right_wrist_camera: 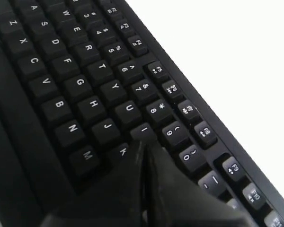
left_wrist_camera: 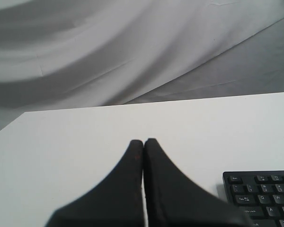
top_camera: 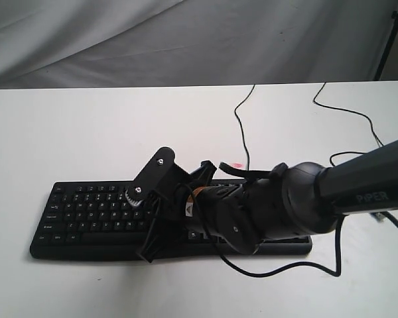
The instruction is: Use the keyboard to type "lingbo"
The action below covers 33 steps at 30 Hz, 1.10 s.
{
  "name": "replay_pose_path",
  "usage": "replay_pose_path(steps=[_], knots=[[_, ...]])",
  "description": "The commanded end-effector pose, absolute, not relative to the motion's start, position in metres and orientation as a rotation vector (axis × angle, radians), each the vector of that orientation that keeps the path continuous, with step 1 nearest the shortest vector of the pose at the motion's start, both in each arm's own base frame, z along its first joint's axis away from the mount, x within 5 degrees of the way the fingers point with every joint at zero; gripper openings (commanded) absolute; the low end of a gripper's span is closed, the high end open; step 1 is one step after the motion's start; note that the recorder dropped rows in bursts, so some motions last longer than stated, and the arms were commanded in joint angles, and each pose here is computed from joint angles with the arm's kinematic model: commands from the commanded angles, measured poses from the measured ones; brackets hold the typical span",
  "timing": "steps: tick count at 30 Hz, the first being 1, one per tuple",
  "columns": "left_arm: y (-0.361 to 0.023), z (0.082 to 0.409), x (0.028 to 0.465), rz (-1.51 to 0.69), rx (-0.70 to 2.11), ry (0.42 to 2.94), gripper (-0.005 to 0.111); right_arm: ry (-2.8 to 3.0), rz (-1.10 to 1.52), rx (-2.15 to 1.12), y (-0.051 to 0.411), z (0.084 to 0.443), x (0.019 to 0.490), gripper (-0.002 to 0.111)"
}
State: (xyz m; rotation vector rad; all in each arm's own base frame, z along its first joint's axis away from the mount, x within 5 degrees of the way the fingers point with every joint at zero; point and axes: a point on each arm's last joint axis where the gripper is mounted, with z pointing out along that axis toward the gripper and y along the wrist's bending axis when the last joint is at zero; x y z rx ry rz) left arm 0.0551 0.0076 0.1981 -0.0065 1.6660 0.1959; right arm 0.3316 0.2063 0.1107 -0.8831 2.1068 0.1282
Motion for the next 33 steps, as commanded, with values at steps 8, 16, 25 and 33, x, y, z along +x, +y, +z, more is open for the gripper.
replay_pose_path(steps=[8,16,25,33], knots=[[0.007,0.197,0.056,0.190,-0.006,1.670,0.001,2.128,0.100,-0.940,0.204,0.096,0.333,0.000],[0.007,0.197,0.056,0.190,-0.006,1.670,0.001,2.099,0.103,-0.928,0.204,0.109,0.334,0.000],[0.007,0.197,0.056,0.190,-0.006,1.670,0.001,2.058,0.101,-0.949,0.208,0.133,0.339,0.000],[0.007,0.197,0.056,0.190,-0.006,1.670,0.001,2.032,0.092,-1.012,0.224,0.139,0.361,0.000]])
